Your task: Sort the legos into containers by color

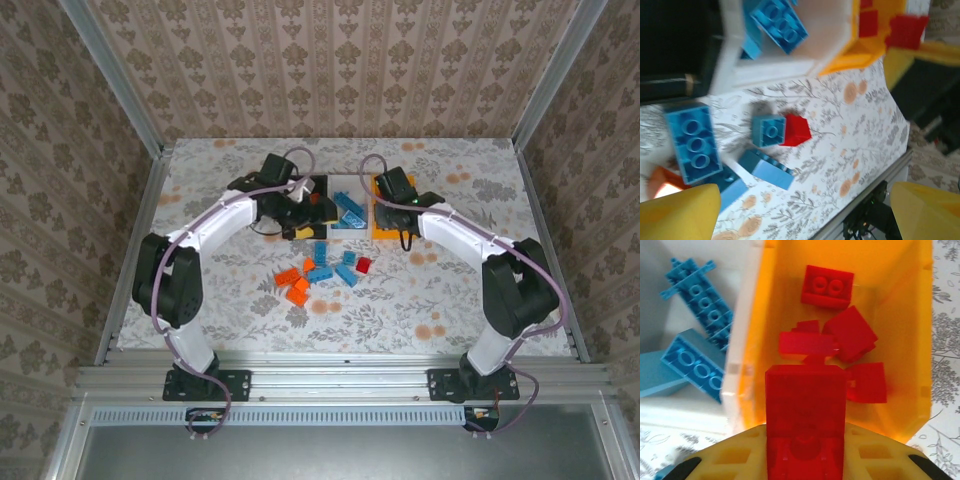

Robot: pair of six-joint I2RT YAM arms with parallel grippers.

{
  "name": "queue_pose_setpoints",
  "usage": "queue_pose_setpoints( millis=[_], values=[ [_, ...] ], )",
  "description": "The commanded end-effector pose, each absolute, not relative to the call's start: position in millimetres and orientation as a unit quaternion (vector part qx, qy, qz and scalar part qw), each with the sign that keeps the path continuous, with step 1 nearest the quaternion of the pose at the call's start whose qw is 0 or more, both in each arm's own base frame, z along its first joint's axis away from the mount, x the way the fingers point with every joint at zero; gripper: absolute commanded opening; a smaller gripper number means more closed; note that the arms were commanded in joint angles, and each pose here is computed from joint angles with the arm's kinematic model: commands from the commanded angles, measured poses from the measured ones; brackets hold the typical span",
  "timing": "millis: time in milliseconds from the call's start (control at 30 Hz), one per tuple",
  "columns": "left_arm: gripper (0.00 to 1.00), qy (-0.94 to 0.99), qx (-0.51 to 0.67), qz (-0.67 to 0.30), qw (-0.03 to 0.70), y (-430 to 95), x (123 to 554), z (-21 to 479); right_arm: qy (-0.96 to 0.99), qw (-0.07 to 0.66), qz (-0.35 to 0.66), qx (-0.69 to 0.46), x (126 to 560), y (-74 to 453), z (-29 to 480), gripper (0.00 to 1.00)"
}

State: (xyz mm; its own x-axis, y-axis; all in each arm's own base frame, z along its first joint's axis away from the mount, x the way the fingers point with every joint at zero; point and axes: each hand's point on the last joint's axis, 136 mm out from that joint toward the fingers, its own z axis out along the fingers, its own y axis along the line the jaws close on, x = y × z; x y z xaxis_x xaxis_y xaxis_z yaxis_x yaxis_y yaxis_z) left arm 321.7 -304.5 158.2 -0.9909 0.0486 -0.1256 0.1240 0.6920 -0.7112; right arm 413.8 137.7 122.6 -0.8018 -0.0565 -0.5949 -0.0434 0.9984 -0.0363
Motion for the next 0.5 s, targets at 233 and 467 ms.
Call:
queue_pose_setpoints(
  millis=[233,467],
  values=[
    [0.9,0.92,0.064,-0.385,0.041,-306,323,156,0.949,0.313,0.024,-0.024,432,140,130,0.3],
    [0.9,0.927,0.062,-0.368,0.051,-300,328,153,0.95,0.31,0.02,-0.015,449,137,125,0.31]
  ],
)
